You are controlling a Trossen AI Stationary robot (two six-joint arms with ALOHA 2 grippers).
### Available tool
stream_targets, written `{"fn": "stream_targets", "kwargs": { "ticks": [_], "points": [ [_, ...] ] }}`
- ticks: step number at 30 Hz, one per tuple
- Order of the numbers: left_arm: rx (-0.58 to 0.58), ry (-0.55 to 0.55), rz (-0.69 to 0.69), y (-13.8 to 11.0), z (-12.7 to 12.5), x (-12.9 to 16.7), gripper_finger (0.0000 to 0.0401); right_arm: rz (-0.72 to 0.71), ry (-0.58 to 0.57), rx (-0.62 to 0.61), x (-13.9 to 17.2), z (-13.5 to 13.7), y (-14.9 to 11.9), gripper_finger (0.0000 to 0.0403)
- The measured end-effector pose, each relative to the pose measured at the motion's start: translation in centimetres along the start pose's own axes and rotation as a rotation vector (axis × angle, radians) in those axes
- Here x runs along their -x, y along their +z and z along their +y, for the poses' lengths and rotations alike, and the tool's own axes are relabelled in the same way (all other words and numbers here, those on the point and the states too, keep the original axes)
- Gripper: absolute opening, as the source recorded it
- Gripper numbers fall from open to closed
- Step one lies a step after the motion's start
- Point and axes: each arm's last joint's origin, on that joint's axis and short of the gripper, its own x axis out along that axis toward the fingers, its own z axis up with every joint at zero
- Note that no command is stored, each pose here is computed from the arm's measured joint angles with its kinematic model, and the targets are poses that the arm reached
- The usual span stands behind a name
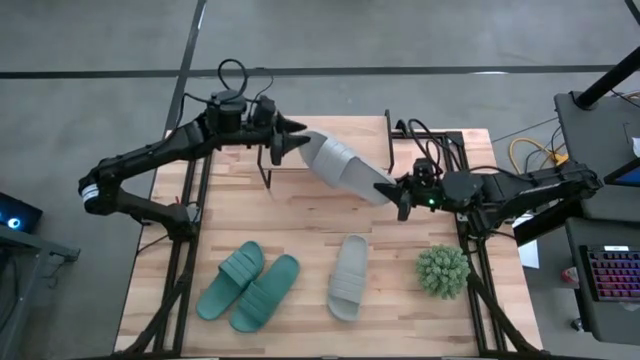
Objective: Pick and place slides into the shelf
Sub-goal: Put the right gray slide on the shelf
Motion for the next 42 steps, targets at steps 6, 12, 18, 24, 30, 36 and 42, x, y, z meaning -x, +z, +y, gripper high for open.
{"fn": "stream_targets", "kwargs": {
  "ticks": [6, 12, 18, 24, 30, 36, 42],
  "points": [
    [-0.127, 0.11, -0.084, 0.9, -0.2, 1.2, 0.0207, -0.035, -0.012, -0.012, 0.5, -0.1, 0.5, 0.005],
    [-0.215, 0.282, -0.17, 1.9, -0.5, 3.3, 0.0207, -0.084, -0.054, -0.059, 0.8, -0.3, 0.8, 0.005],
    [-0.279, 0.365, -0.233, 2.7, -1.1, 5.7, 0.0207, -0.135, -0.115, -0.171, 0.5, -0.4, 0.7, 0.005],
    [-0.309, 0.314, -0.276, 3.2, -2.2, 7.5, 0.0207, -0.207, -0.162, -0.304, 0.4, -0.6, 0.8, 0.005],
    [-0.378, 0.286, -0.292, 3.1, -3.2, 8.6, 0.0207, -0.277, -0.177, -0.432, 0.1, -0.4, 0.8, 0.0049],
    [-0.443, 0.295, -0.238, 2.7, -3.3, 8.8, 0.0207, -0.377, -0.172, -0.524, -1.8, 0.4, 0.4, 0.0049],
    [-0.513, 0.306, -0.207, 2.5, -3.3, 9.0, 0.0207, -0.454, -0.158, -0.596, -4.8, 1.4, -0.9, 0.0049]
  ]
}}
